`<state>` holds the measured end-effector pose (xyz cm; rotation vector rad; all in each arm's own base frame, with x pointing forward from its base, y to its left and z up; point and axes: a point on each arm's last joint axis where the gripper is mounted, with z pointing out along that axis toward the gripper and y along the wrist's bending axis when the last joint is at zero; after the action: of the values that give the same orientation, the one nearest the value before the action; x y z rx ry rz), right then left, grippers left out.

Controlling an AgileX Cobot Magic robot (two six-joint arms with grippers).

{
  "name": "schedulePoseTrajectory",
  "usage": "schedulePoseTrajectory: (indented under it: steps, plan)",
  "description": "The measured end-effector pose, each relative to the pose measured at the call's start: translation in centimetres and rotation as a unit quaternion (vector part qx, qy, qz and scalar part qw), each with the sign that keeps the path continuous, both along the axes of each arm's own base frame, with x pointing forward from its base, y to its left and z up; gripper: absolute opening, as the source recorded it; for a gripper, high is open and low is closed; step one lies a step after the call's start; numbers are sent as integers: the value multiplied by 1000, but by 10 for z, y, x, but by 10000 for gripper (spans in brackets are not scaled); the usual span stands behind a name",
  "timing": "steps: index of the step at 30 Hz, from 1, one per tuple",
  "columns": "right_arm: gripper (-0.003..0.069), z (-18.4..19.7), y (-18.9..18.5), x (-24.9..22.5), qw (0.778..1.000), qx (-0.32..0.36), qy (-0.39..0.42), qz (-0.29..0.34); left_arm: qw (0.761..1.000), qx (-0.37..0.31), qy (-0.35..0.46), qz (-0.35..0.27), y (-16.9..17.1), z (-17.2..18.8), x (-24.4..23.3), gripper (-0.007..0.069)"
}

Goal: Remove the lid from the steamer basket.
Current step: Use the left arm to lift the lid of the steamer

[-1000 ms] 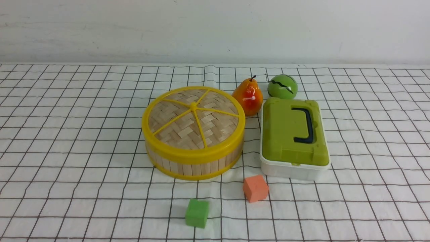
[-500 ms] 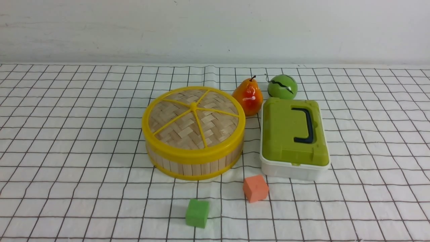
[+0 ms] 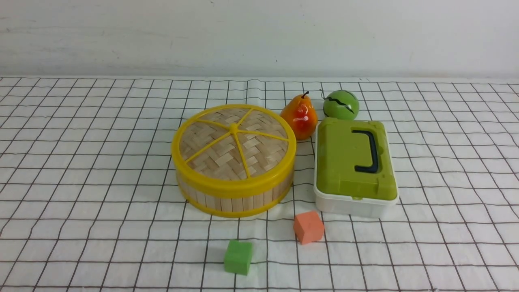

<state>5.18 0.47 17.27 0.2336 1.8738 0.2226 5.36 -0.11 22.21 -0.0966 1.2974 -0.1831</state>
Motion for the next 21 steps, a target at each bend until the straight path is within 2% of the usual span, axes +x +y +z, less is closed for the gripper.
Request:
schedulePoseTrajectory:
  steps: [6, 7, 10, 12, 16, 21]
  plan:
    - [240, 0, 0, 0, 1000, 0, 0, 0, 996, -27, -81, 0, 2, 14, -5, 109]
    - [240, 0, 0, 0, 1000, 0, 0, 0, 990, -73, -118, -9, 4, 20, -8, 109]
    - [240, 0, 0, 0, 1000, 0, 0, 0, 973, -162, -160, -36, 7, 29, -13, 108]
    - [240, 0, 0, 0, 1000, 0, 0, 0, 965, -190, -172, -51, 7, 43, -16, 90]
    - [240, 0, 0, 0, 1000, 0, 0, 0, 971, -170, -160, -57, 5, 89, -28, -13]
    - [240, 0, 0, 0, 1000, 1, 0, 0, 994, -95, -39, -41, -1, 141, -11, -13]
